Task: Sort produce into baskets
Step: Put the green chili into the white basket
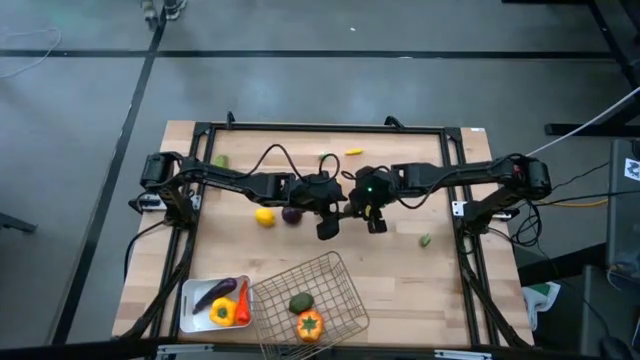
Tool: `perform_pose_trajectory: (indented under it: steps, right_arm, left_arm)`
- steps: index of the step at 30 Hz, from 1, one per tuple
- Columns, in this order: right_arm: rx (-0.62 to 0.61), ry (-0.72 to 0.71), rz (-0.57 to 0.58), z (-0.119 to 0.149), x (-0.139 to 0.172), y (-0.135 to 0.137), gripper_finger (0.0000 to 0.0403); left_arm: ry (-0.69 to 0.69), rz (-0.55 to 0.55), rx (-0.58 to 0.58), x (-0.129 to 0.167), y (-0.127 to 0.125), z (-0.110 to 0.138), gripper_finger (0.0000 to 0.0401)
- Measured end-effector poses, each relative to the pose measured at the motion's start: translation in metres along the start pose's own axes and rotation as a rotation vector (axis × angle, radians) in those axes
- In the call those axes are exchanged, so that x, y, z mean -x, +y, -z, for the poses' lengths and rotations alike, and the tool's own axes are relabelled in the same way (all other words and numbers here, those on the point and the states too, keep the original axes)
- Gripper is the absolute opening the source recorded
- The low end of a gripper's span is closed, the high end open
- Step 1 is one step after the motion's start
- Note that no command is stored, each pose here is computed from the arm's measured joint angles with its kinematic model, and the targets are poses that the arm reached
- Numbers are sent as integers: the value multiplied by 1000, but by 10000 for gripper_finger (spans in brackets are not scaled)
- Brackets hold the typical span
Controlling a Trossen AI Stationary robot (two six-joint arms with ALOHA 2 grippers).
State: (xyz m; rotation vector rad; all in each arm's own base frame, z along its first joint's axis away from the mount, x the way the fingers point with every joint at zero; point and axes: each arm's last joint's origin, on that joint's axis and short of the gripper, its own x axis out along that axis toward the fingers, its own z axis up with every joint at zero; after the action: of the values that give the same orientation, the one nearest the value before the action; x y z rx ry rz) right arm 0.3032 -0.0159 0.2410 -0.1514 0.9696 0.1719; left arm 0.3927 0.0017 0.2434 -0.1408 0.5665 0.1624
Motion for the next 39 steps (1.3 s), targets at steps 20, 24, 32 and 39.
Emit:
perform_pose_trajectory:
  steps: [20,24,32,39]
  right_arm:
    - [0,-20,7,-2,0,-1,163]
    - [1,-25,8,-2,0,-1,163]
    - [-10,-21,6,-2,0,-1,163]
    - [-41,-17,4,-1,0,-1,175]
  left_arm:
    - [50,-1,-12,1,-3,5,84]
    - [50,-2,-12,1,-3,5,65]
    - [49,-2,-13,1,-2,5,9]
    - [48,-2,-13,1,-3,5,18]
